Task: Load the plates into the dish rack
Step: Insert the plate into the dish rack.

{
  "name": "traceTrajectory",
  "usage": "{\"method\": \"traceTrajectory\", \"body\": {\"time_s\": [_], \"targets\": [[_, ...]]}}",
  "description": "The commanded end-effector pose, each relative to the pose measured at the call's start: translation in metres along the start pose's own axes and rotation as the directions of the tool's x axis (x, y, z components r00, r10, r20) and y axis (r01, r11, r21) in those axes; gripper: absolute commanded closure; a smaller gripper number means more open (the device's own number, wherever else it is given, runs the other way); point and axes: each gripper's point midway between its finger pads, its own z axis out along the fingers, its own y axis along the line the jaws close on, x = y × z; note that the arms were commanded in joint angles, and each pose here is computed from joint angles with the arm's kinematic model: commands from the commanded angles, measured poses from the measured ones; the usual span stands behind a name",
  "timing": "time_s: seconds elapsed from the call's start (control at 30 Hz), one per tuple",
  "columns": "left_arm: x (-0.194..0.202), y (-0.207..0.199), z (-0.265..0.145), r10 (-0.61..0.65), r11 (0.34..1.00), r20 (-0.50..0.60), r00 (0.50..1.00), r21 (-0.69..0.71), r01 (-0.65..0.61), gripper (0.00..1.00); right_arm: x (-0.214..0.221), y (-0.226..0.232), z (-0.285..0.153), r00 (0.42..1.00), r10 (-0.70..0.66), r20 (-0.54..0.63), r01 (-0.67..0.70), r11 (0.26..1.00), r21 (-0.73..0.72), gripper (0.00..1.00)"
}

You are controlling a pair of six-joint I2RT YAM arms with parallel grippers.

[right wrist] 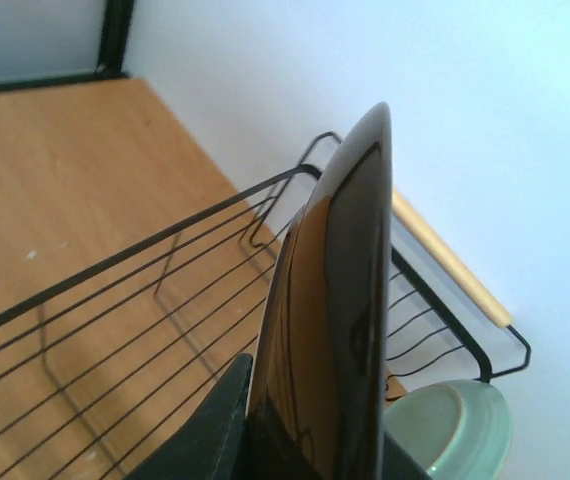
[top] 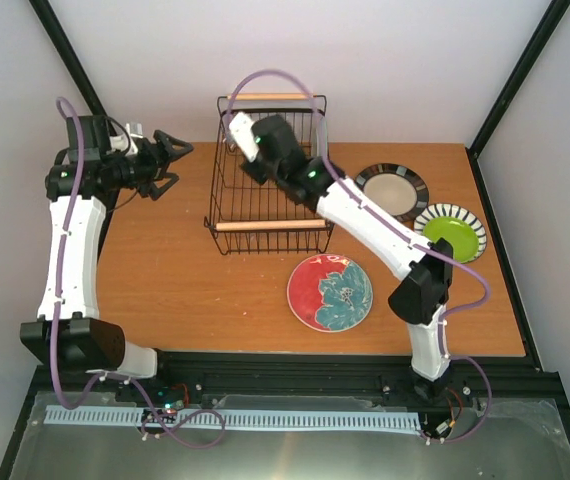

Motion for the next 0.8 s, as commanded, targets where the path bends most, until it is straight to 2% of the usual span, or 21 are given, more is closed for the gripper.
{"method": "traceTrajectory", "body": {"time_s": [0.0, 0.17, 0.33, 0.67, 0.77], "targets": [[-0.012, 0.01, -0.004, 0.101, 0.994, 0.087, 0.991, -0.046, -0.098, 0.07, -0.014, -0.055, 0.002, 0.967, 0.246, 0.07, -0.246, 0.969, -0.018, 0.97], [-0.022, 0.029, 0.006, 0.194, 0.978, 0.121, 0.974, -0.099, -0.182, 0.08, -0.004, -0.096, 0.015, 0.902, 0.425, 0.072, -0.422, 0.905, -0.056, 0.97], [-0.026, 0.04, 0.025, 0.289, 0.951, 0.105, 0.951, -0.143, -0.274, 0.11, 0.009, -0.121, 0.034, 0.828, 0.557, 0.069, -0.547, 0.828, -0.124, 0.97], [-0.029, 0.071, 0.046, 0.345, 0.926, 0.09, 0.934, -0.195, -0.323, 0.1, 0.051, -0.162, 0.063, 0.676, 0.736, 0.041, -0.718, 0.671, -0.186, 0.97], [-0.038, 0.075, 0.053, 0.355, 0.921, 0.096, 0.93, -0.208, -0.33, 0.09, 0.058, -0.166, 0.07, 0.647, 0.761, 0.038, -0.745, 0.642, -0.183, 0.97]]}}
